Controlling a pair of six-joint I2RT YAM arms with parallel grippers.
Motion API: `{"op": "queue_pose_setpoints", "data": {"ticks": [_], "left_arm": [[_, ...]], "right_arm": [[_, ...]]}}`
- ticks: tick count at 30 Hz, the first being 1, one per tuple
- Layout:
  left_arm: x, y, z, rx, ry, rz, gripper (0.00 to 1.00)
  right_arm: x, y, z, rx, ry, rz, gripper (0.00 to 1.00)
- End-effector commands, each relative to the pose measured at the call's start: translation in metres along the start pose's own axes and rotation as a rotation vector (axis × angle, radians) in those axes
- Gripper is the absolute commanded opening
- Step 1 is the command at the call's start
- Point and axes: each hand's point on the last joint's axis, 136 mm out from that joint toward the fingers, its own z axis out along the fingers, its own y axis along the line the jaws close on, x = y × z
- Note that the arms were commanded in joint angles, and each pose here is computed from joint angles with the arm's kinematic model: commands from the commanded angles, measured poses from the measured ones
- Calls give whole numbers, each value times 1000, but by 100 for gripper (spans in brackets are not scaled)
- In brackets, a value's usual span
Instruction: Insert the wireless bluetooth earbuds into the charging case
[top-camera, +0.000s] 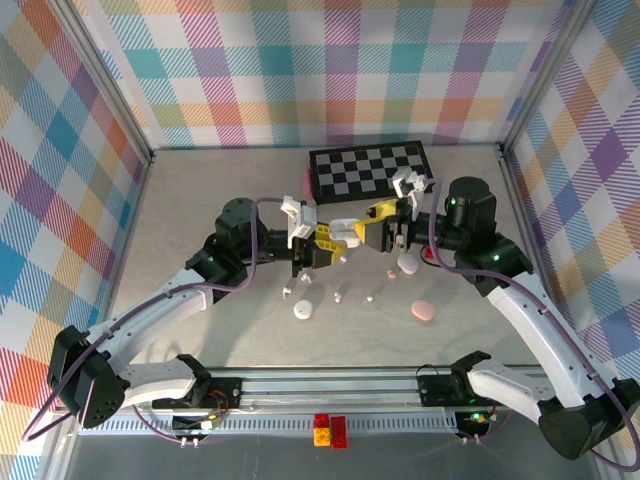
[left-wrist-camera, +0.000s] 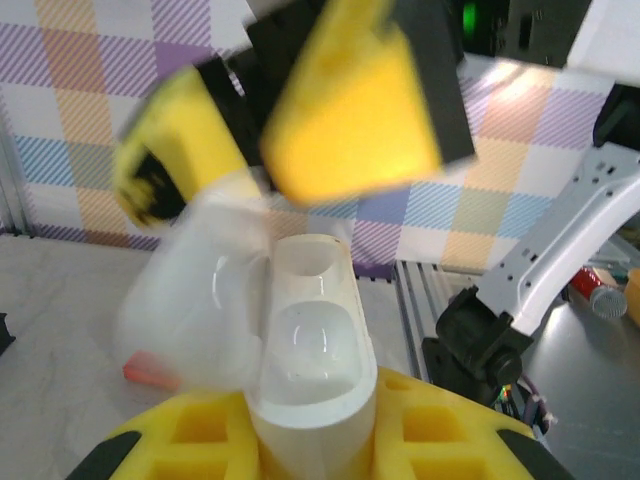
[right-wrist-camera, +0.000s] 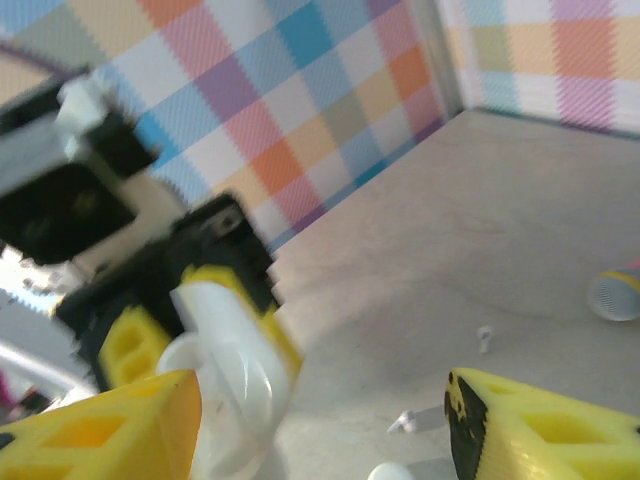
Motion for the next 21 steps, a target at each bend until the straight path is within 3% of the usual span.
{"op": "queue_pose_setpoints", "data": {"ticks": [1, 5, 10, 15, 21], "left_arm": [[3, 0, -1, -20, 11, 93, 9], [22, 6, 1, -36, 58, 87, 9], [31, 11, -6, -72, 23, 107, 6], [31, 21, -27, -134, -55, 69, 5], [33, 46, -59, -288, -137, -38, 2]], "right_arm": [[-15, -12, -5, 90, -57, 23, 71], [-17, 0, -12, 44, -103, 2, 80], [-4, -40, -20, 272, -105, 108, 83], [43, -86, -15, 467, 63, 246, 82], [101, -120, 6, 544, 229, 417, 77]]}}
